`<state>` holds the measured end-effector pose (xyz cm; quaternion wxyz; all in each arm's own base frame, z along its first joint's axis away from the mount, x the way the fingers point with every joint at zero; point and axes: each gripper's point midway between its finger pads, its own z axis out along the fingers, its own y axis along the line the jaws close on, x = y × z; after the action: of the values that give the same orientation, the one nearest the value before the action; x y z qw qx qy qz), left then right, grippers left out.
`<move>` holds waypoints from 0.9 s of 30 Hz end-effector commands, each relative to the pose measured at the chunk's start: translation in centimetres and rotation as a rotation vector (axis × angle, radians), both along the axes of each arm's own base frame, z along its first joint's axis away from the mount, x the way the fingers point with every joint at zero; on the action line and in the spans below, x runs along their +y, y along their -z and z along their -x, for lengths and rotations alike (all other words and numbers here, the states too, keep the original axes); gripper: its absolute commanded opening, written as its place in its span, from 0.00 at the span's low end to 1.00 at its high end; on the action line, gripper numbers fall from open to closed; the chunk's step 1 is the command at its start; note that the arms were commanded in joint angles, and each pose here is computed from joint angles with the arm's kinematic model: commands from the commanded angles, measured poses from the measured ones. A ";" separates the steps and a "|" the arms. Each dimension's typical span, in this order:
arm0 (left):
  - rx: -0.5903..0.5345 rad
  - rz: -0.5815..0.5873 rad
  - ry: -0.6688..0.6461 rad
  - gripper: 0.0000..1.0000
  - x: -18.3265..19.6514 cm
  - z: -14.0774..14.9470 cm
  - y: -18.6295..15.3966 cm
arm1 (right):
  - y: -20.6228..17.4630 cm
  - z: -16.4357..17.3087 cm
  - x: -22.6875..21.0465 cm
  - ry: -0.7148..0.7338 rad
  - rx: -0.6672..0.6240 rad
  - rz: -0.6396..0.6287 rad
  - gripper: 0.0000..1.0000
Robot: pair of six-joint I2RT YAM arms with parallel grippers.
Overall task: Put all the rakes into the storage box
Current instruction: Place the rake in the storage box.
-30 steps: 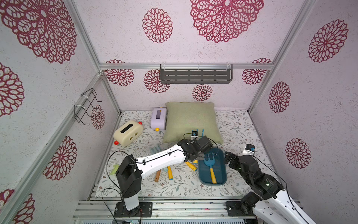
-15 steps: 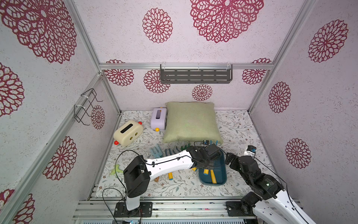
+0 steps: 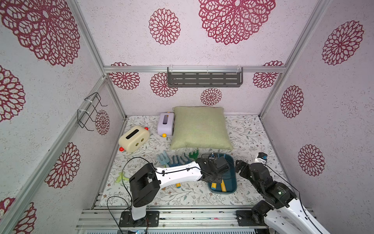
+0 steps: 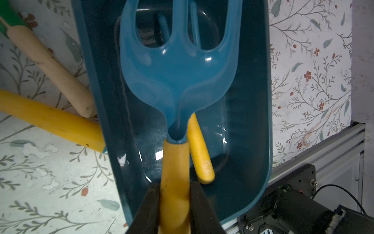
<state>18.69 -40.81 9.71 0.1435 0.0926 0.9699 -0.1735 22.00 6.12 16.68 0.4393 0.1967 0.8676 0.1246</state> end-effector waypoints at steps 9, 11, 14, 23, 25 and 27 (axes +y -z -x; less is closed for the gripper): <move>-0.014 0.014 0.004 0.15 -1.6 -0.2 0.4 | 1.3 0.1 0.6 -0.015 0.040 -0.026 0.99; -0.008 0.001 0.001 0.17 -1.4 -0.2 0.7 | 1.3 0.1 0.7 -0.018 0.043 -0.028 0.99; 0.001 -0.011 -0.023 0.39 -0.9 -0.6 0.9 | 1.3 0.0 0.9 -0.024 0.047 -0.028 0.99; -0.100 0.033 -0.038 0.70 -0.2 -2.6 -3.0 | 1.3 0.0 1.2 -0.038 0.052 -0.031 0.99; -0.157 0.032 -0.054 0.74 0.9 -3.8 -4.7 | 1.3 0.0 1.5 -0.055 0.053 -0.035 0.99; -0.192 0.030 -0.067 0.76 2.4 -4.8 -5.9 | 1.1 0.0 1.9 -0.079 0.051 -0.039 0.99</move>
<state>20.98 -40.16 11.05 0.1830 0.0833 0.9659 -0.1630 21.65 7.37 14.81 0.4028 0.1817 0.8864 0.1378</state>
